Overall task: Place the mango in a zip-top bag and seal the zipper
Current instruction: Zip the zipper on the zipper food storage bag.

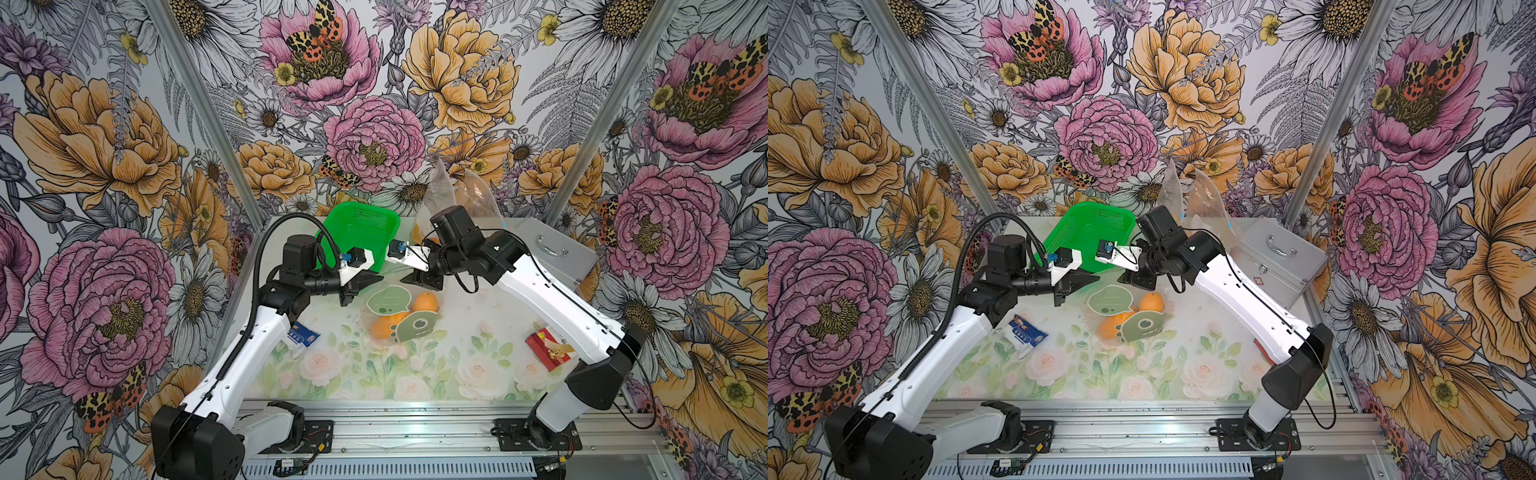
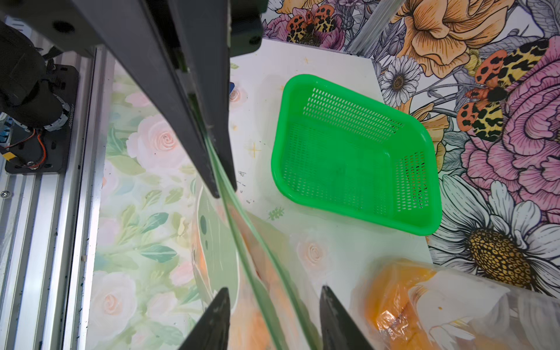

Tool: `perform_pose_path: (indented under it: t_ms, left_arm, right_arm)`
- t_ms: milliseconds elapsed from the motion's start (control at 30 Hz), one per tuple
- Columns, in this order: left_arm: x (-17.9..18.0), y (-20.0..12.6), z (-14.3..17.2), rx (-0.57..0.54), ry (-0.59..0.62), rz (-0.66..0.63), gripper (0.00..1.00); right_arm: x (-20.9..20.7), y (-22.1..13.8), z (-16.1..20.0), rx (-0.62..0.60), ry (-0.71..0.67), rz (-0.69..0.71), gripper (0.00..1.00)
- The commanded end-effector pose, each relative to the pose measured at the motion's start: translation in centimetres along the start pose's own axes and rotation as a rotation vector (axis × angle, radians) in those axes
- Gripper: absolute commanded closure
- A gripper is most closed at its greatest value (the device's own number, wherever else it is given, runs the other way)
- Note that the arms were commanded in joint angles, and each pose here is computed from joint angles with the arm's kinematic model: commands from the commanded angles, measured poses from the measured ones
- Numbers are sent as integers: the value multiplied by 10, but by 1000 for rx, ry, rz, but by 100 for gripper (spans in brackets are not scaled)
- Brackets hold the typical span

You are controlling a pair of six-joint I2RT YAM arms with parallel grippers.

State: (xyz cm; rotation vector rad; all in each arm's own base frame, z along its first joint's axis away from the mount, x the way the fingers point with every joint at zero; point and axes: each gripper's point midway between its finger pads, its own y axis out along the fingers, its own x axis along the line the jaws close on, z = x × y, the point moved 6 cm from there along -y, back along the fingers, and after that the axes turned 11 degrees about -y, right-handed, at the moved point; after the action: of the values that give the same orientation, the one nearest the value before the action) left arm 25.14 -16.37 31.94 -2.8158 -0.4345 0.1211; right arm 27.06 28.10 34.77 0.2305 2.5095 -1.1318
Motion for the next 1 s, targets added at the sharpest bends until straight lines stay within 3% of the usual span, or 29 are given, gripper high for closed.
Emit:
perform_pose_path:
  t_ms: [0,67,133,233,333,467,600,667,733,967]
  left_arm:
    - [5,-11,-13,-26,-8,-71,67]
    - [6,-14,-10,-28,-39,-76,44]
    - [4,-15,-5,-27,-63,-71,34]
    - [1,-15,7,-15,-91,-71,27]
    - [1,-16,17,-6,-130,-84,28]
    - [-1,-16,30,-7,-175,-91,37]
    - [-1,-21,30,-73,-169,-131,49]
    - [2,-30,27,-158,-160,-176,74]
    - [4,-39,25,-226,-155,-209,86]
    - [0,-37,10,-275,-115,-118,90]
  right_arm:
    - [7,-15,-6,-30,-26,3,52]
    - [7,-13,-5,-27,-24,0,52]
    - [7,-8,-3,-19,-20,-11,52]
    - [7,-1,0,-7,-14,-25,52]
    - [5,5,1,-2,-11,-32,52]
    - [2,6,-1,-6,-13,-27,52]
    - [1,7,-2,-6,-13,-27,52]
    - [1,6,-3,-8,-14,-24,52]
    - [0,5,-3,-10,-15,-22,52]
    - [-7,2,-13,-30,-29,-3,52]
